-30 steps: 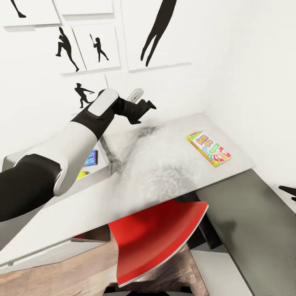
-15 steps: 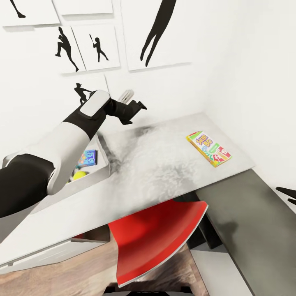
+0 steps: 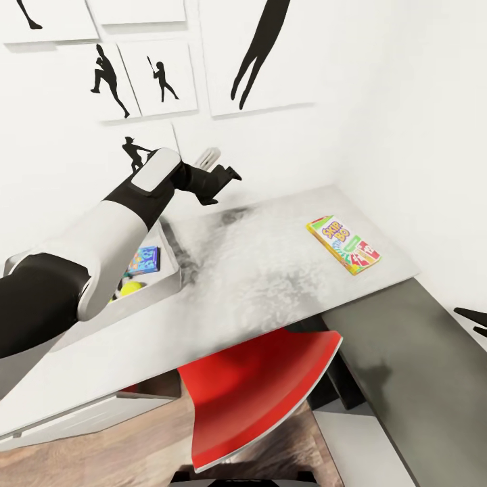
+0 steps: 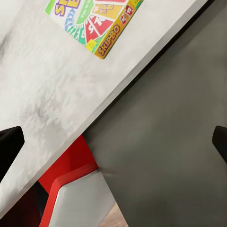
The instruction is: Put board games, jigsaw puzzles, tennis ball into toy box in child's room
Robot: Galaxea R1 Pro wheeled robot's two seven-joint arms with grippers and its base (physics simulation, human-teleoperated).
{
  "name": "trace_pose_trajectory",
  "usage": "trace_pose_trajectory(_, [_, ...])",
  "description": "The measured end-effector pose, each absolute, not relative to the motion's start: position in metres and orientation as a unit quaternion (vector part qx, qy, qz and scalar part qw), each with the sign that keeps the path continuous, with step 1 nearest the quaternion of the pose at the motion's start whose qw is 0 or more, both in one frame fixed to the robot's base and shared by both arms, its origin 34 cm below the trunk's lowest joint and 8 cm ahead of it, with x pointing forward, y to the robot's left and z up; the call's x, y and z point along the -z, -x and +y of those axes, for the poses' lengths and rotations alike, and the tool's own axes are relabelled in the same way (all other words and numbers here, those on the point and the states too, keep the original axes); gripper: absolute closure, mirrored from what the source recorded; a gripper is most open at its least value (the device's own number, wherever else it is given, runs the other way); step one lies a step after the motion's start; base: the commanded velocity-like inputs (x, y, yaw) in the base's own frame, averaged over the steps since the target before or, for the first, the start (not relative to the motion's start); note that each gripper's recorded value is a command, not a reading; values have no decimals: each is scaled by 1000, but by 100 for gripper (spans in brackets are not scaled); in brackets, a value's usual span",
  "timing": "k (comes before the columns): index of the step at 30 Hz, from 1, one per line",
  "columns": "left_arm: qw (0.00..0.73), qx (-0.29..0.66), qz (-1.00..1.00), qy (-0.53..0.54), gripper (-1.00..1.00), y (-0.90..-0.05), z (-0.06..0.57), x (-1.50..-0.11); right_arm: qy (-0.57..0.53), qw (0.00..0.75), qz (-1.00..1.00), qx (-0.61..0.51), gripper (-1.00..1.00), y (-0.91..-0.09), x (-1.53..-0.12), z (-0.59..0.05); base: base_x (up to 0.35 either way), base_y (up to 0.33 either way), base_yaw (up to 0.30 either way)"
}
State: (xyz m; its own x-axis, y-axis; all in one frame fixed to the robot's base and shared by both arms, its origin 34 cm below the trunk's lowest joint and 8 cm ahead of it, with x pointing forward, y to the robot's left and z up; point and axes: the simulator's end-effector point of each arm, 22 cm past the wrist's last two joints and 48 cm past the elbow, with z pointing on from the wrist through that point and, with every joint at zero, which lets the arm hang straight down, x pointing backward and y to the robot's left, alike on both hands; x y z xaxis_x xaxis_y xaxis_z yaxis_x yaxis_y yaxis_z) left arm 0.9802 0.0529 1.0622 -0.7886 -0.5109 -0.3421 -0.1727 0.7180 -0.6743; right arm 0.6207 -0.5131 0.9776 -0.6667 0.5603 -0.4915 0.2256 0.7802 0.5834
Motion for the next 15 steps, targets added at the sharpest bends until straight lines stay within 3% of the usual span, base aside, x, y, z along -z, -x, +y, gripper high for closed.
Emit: trace_pose_trajectory(15, [262, 323, 889, 192, -100, -980, 53, -1062, -223, 342, 879, -245, -100, -621, -978, -513, 0, 0, 0])
